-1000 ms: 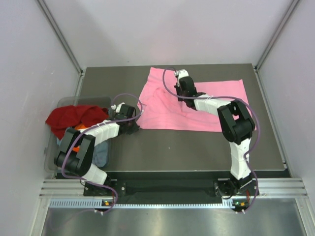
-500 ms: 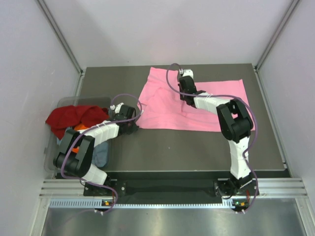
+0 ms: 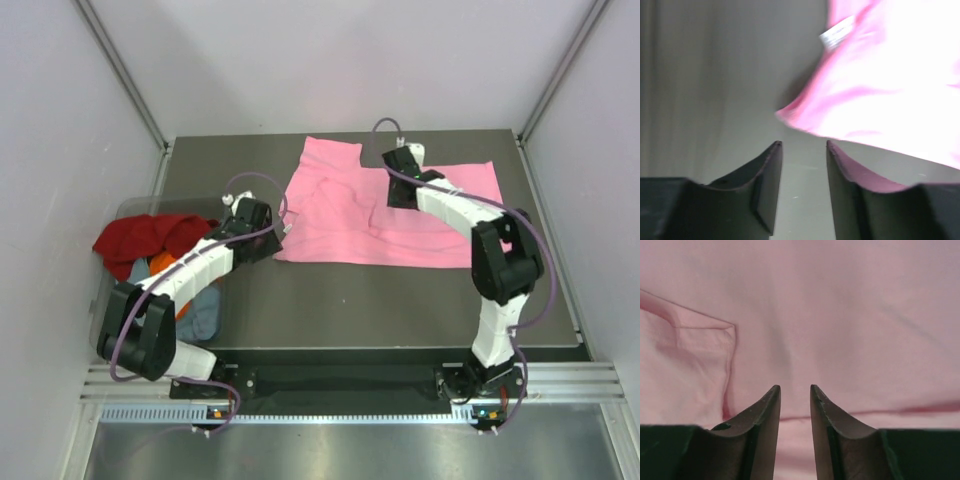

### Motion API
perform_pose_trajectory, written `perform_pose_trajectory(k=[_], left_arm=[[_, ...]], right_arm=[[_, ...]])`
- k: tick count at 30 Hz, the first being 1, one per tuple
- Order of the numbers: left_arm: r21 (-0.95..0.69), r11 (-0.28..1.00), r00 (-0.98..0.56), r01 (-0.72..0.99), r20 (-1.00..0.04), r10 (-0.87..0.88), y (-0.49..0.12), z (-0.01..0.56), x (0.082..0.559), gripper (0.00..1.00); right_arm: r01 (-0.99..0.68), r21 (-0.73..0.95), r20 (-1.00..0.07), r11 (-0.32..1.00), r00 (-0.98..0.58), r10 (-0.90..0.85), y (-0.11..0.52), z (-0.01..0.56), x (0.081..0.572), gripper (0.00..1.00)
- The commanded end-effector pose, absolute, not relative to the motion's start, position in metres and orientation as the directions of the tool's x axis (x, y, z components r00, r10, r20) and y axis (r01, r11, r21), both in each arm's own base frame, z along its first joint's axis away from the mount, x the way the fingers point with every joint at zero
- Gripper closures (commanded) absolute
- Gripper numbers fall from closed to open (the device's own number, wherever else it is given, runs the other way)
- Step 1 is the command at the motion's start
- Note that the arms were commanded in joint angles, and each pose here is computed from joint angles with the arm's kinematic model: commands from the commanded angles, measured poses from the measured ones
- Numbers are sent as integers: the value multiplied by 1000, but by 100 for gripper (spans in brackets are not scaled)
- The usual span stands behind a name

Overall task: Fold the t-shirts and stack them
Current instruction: Fold the tshirt

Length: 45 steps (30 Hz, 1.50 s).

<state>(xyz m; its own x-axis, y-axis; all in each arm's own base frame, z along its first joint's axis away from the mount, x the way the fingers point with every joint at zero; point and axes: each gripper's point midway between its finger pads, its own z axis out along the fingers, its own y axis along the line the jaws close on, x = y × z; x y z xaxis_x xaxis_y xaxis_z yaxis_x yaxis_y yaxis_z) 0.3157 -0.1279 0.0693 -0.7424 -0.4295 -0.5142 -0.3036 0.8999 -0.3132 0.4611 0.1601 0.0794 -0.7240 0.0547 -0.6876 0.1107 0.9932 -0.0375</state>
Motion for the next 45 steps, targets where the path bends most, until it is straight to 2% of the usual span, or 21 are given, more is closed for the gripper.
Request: perform_pose_trajectory(k=[1,4,8,13,20,26,30,36,40,45], left_arm=[[-362,916,-729,-172,-579,-366,-141,106,332,54],[-404,909,-745,-102,-575,-339,-156,103,338,51],[-377,919,-782,-115,-536,-318,-158,82,342,51],[-300,937,-799,-177,-512,-315,-145,53,339,58],[-87,952,-818,-292,-494,-296,-108,28,330,70],[-169,948,-813,-271,-487,-319,-119,38,321,72],[-251,947,-796,-199,-522,-306,-133,65,328,64],[-249,951,-797,-184,-528,-293,-138,69,340,56],[-231,954,-807,-193,-516,-288,-139,58,344,56],[-205,956,-825,-211,-487,-287,-135,40,340,59]], right_arm=[[253,60,-699,966,-680,221,120,144,438,68],[350,118,-641,929,-688,340,89,140,415,64],[483,171,-598,859,-642,480,37,136,388,61],[575,130,-588,808,-611,530,-8,128,370,60],[774,90,-536,627,-492,685,-94,91,333,60],[849,119,-503,515,-395,768,-131,79,317,60],[867,120,-496,483,-369,786,-141,74,313,60],[889,129,-457,440,-340,822,-138,61,312,60],[887,176,-467,428,-307,829,-138,56,321,60],[890,155,-431,428,-329,840,-135,36,320,60]])
